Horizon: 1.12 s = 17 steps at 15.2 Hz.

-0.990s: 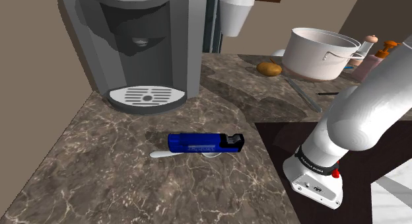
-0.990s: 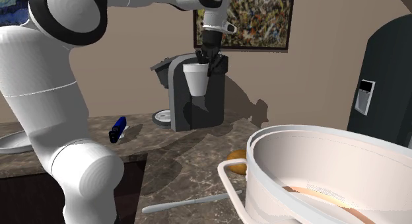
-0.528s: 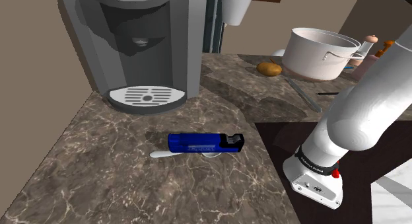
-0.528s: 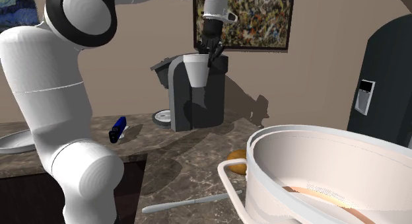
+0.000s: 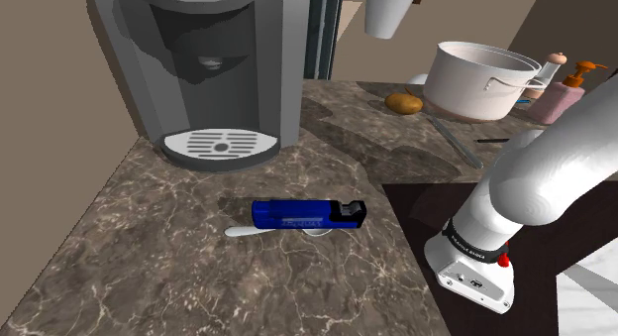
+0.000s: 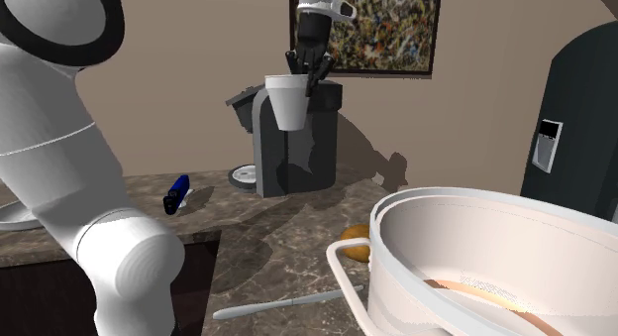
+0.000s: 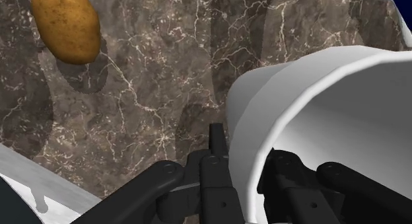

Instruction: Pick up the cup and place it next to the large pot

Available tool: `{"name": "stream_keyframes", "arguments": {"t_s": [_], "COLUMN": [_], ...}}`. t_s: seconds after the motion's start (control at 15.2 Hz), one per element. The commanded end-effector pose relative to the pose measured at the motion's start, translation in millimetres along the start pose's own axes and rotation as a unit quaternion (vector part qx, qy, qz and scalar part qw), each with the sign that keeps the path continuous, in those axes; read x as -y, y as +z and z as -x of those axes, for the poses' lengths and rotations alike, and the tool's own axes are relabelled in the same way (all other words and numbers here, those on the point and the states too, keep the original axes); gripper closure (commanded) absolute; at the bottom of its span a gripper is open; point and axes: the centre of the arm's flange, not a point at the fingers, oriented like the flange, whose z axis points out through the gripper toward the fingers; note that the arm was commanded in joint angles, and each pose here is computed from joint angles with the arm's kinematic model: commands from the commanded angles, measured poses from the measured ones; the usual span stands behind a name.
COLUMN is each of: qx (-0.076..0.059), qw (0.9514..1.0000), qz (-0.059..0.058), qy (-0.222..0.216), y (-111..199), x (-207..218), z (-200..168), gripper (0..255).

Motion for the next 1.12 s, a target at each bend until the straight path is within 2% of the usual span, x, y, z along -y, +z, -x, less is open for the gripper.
{"name": "stream_keyframes", "arguments": {"t_s": [0.0, 1.06], "qx": [0.0, 0.0], "qw": [1.0, 1.0], "qz": [0.0, 0.0], "qy": [0.0, 0.0], "y": [-0.5, -14.6], "x": [-9.5, -85.7], "z": [25.7, 222.2], "gripper": [255, 255]}}
